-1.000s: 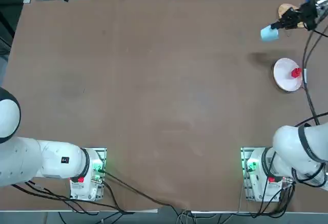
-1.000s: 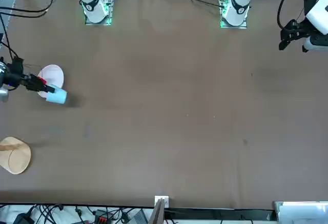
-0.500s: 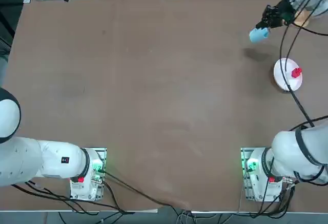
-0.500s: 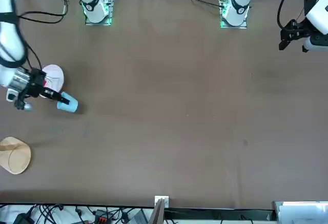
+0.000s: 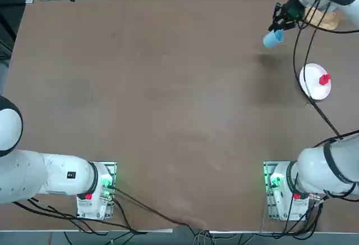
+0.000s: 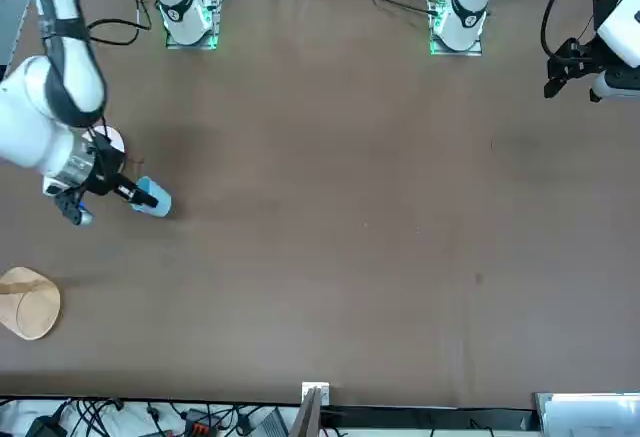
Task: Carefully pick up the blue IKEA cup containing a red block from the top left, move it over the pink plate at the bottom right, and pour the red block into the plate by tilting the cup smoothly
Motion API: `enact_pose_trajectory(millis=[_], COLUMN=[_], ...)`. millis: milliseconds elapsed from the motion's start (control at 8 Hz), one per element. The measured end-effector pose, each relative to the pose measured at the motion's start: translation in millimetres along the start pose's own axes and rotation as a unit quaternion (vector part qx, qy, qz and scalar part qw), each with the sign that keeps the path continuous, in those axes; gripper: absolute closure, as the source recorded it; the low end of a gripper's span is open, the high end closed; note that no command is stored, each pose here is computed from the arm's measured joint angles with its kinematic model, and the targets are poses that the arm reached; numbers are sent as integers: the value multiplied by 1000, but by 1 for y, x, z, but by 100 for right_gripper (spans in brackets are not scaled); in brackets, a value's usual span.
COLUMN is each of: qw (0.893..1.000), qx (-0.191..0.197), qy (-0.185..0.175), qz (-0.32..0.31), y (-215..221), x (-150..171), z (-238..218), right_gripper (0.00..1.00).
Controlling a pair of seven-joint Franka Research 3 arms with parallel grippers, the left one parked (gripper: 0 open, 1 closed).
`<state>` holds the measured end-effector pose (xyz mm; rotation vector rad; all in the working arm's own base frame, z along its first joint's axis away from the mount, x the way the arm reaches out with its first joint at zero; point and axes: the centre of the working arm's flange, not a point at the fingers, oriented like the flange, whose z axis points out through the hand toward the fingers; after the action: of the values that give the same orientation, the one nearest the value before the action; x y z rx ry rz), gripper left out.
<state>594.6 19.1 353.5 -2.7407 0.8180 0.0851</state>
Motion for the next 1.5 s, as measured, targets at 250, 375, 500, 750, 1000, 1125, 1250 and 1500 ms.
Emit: enact_pose_trajectory(millis=[250,375,500,750,1000,1125,1250,1500], qw=[998,996,993,987,982,981,980,978], qx=[-37,-59,-79,-120,-148,-155,-161,-170], qy=[7,14,17,20,22,23,23,21], qz=[46,63,80,105,112,113,114,116], y=[-28,-40,-54,-81,-106,-109,-105,-99], x=[-19,-24,-27,-27,-34,-34,-31,-26], z=[21,35,51,85,111,119,126,136], right_gripper=[98,98,98,98,98,98,98,98])
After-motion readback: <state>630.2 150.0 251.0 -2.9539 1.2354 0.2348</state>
